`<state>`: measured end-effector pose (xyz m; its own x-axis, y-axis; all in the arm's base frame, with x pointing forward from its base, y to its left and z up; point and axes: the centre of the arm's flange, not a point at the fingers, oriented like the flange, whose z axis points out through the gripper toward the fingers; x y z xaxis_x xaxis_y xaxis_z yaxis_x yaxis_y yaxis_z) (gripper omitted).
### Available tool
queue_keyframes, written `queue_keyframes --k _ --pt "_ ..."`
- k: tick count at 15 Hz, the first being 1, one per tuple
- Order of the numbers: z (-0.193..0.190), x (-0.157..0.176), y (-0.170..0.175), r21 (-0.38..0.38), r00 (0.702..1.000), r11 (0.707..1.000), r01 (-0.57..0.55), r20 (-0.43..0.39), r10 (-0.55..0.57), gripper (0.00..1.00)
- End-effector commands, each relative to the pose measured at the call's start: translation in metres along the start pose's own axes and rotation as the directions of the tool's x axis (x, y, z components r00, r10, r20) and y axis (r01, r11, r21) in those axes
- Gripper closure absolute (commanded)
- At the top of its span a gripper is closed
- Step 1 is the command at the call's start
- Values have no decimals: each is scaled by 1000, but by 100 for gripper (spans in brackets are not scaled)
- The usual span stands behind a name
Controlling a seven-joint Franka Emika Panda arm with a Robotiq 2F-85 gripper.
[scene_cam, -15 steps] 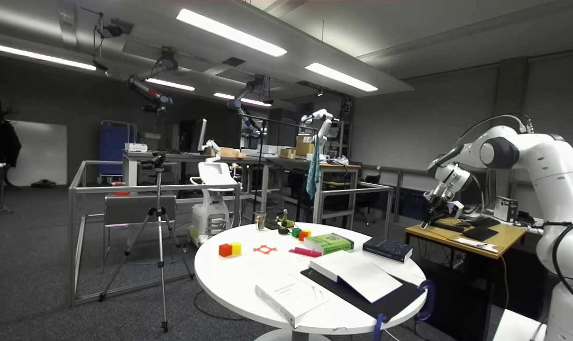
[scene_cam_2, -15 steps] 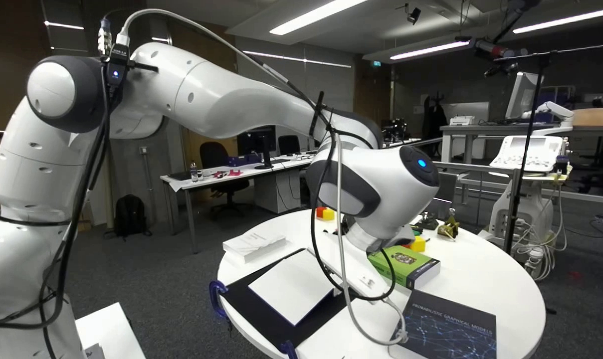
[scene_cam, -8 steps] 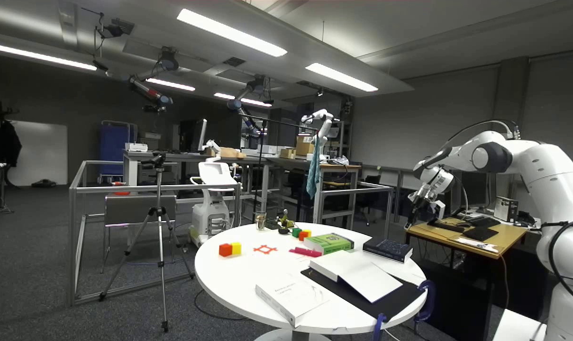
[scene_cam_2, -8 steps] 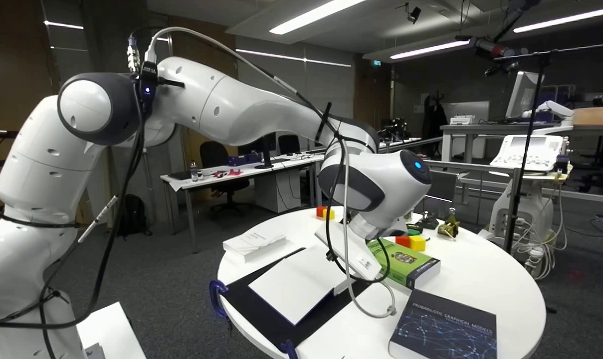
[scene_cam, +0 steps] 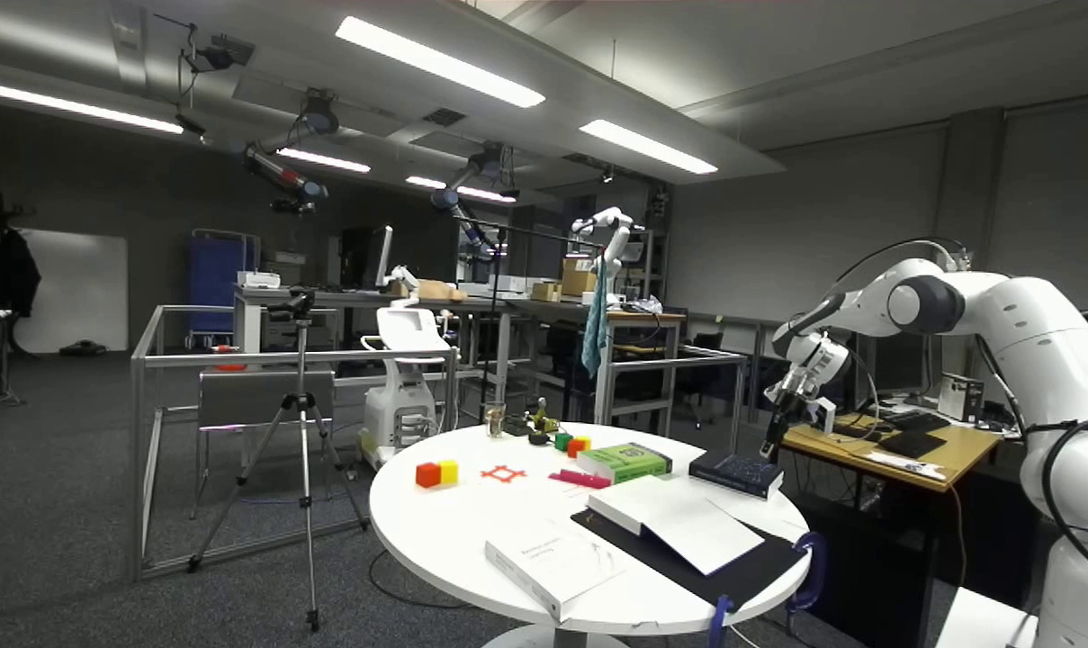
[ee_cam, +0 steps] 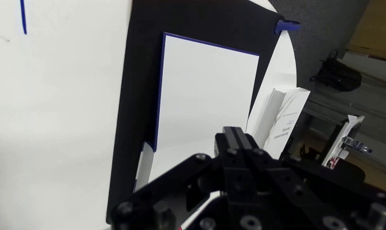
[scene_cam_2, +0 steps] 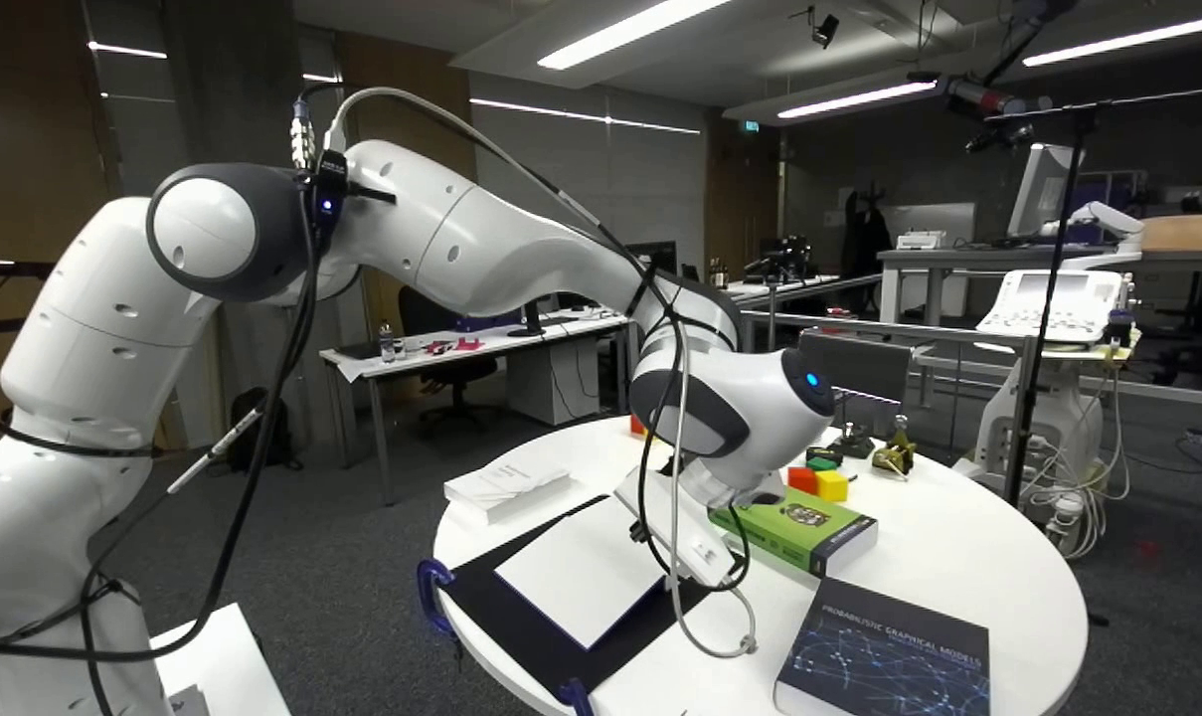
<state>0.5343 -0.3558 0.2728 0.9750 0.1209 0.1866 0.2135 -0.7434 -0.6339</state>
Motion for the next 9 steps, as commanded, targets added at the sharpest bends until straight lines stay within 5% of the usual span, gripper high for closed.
queue_keyframes --k 1,9 --pt "24 -12 -1 -23 999 999 -33 6 33 100" --pt "43 -17 23 -58 998 997 -58 6 58 99"
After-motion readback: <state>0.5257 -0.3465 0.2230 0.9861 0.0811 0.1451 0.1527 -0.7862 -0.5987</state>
